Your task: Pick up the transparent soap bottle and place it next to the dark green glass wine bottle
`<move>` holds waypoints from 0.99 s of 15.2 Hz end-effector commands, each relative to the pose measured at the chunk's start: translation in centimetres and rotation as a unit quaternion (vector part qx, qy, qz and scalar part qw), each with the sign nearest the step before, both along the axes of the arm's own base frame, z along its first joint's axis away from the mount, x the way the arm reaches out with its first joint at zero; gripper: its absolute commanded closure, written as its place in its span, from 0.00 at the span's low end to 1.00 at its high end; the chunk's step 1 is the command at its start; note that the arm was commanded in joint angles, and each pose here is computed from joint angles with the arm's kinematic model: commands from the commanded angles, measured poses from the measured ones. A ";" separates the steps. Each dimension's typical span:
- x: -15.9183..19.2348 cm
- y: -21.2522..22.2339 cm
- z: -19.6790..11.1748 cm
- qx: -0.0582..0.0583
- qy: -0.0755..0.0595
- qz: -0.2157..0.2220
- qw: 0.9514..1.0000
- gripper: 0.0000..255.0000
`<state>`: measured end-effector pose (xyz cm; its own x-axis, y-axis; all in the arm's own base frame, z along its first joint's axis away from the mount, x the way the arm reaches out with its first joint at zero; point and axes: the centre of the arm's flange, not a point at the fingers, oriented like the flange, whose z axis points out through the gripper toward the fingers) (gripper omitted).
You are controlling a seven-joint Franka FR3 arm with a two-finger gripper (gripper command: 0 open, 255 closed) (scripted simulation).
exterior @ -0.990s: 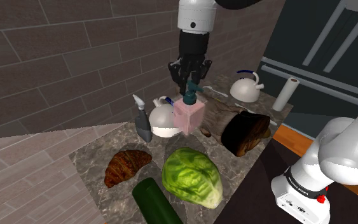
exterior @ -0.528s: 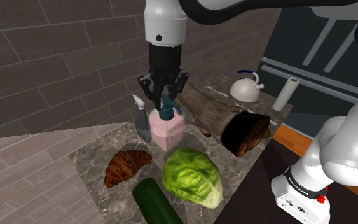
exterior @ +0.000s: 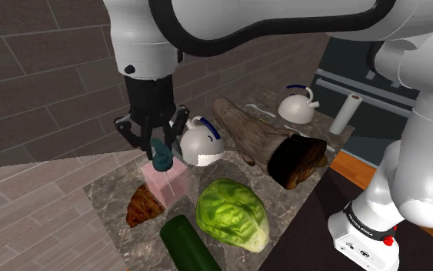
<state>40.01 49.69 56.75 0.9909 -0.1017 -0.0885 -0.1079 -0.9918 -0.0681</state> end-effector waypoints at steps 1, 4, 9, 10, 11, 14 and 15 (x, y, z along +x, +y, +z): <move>-0.3 2.5 -0.1 0.000 0.000 -0.001 1.000 1.00; -0.5 6.4 -0.7 0.000 0.000 -0.001 1.000 1.00; -0.9 11.9 -2.0 0.000 0.000 -0.001 1.000 1.00; -0.9 11.9 -2.5 0.000 0.000 -0.001 1.000 1.00; -0.9 11.9 -3.0 0.000 0.000 -0.001 1.000 1.00; -0.9 11.9 -4.6 0.000 0.000 -0.001 1.000 1.00; -0.9 11.9 -5.2 0.000 0.000 -0.001 1.000 1.00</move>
<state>39.14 61.65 52.08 0.9906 -0.1037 -0.0887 -0.1098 -0.9917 -0.0675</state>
